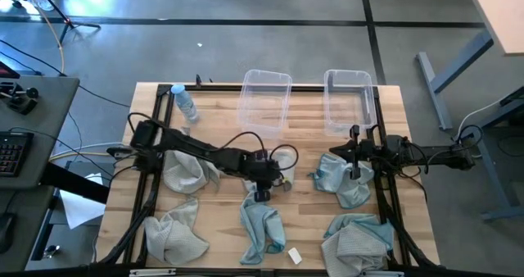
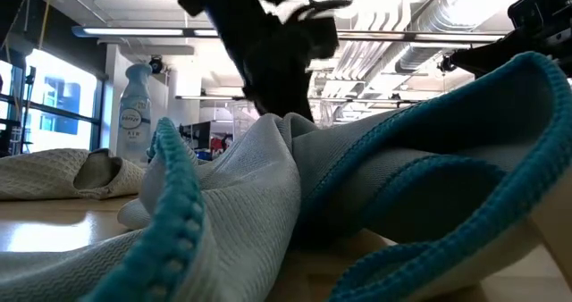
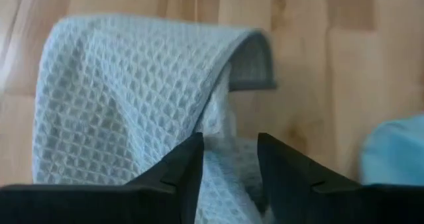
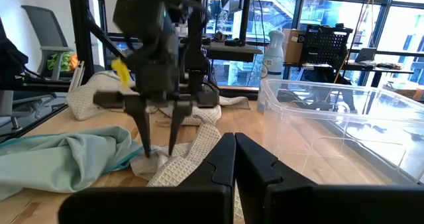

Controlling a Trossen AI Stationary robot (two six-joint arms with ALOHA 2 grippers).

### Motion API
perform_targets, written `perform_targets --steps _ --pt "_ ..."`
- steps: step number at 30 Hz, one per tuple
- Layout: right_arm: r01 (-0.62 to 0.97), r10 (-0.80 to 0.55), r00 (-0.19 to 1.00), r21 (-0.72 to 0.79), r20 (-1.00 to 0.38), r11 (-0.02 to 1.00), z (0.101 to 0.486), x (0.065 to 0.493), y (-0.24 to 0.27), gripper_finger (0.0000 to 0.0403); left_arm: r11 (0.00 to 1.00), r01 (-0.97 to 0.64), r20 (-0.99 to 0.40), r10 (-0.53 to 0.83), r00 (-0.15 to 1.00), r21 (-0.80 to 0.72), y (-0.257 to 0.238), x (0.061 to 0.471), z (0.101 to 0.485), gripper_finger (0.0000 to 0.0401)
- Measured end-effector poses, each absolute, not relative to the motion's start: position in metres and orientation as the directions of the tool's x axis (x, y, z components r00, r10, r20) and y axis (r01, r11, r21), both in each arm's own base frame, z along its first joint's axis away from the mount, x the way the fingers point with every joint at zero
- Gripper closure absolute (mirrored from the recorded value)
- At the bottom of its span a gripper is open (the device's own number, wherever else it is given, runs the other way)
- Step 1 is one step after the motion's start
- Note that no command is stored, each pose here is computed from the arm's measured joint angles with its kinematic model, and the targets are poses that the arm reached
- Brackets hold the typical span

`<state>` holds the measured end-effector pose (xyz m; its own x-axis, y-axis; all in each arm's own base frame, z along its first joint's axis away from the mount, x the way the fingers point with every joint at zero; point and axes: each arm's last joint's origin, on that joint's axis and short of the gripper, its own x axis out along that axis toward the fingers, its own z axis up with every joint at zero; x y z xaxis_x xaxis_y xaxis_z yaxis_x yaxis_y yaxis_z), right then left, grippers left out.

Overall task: Sort microfiber towel by color & place in baskets
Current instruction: Put the white microfiber cloth into the left transparent bin

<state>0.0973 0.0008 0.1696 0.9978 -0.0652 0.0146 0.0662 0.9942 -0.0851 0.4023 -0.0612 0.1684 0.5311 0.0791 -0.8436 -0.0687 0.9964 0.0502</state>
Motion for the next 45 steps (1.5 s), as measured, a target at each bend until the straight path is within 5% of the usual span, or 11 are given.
perform_targets --steps 10,15,19,34,45 --pt "0.066 -0.065 0.998 -0.085 0.015 0.994 0.17 0.097 0.001 0.0402 0.985 -0.11 -0.86 0.168 0.482 0.131 -0.059 0.406 0.144 0.0262" --pt "0.066 -0.065 0.998 -0.085 0.015 0.994 0.17 0.097 0.001 0.0402 0.982 -0.136 -0.844 0.184 0.504 0.133 -0.059 0.403 0.159 0.0311" --pt "0.066 -0.065 0.998 -0.085 0.015 0.994 0.17 0.097 0.001 0.0402 0.981 -0.159 -0.815 0.183 0.549 0.113 -0.057 0.396 0.185 0.0389" --pt "0.066 -0.065 0.998 -0.085 0.015 0.994 0.17 0.097 0.001 0.0402 0.968 -0.227 -0.488 0.249 0.837 0.104 -0.044 0.329 0.339 0.0401" --pt "0.066 -0.065 0.998 -0.085 0.015 0.994 0.17 0.097 0.001 0.0402 0.903 -0.357 -0.077 0.385 0.92 0.24 -0.016 0.286 0.42 0.0401"
